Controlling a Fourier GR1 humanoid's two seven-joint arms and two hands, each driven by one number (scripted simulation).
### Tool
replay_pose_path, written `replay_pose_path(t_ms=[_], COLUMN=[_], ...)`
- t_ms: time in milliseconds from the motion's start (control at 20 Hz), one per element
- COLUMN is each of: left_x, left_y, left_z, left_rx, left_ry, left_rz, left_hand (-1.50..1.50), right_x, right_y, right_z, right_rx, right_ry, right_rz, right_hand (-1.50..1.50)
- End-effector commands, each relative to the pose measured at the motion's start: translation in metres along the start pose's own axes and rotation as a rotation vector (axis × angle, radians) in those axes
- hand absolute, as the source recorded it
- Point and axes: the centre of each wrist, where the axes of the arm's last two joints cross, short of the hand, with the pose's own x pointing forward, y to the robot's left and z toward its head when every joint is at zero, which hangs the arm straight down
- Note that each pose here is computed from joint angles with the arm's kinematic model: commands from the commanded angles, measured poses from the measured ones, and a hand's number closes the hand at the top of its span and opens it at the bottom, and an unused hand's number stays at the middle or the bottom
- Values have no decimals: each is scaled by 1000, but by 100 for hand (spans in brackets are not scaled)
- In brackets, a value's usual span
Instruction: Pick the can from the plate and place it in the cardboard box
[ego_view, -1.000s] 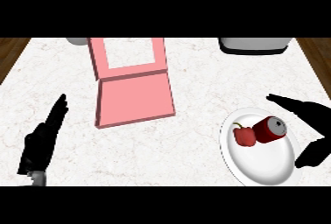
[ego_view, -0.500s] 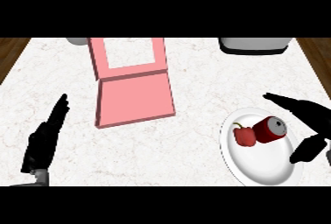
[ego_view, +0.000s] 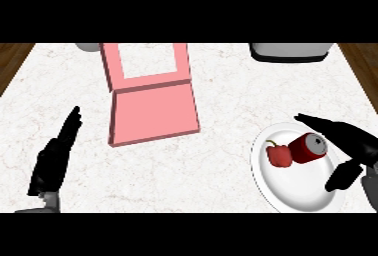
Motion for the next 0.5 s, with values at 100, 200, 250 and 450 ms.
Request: replay_pose_path(t_ms=[100, 200, 250, 450], left_x=[13, -14, 8, 9], left_y=[9, 10, 11, -1], left_z=[-11, 6, 2, -6], left_rx=[5, 0, 14, 2], left_ry=[-6, 15, 15, 7], left_rz=[-15, 17, 3, 8], left_hand=[0, 0, 0, 0], right_x=[3, 10, 12, 9], right_y=[-1, -5, 5, -1], right_z=[-16, -2, -8, -14], right_rx=[53, -28, -92, -221], right_ry=[2, -48, -45, -26], right_rz=[-52, 11, 35, 109], right_hand=[150, 150, 150, 150])
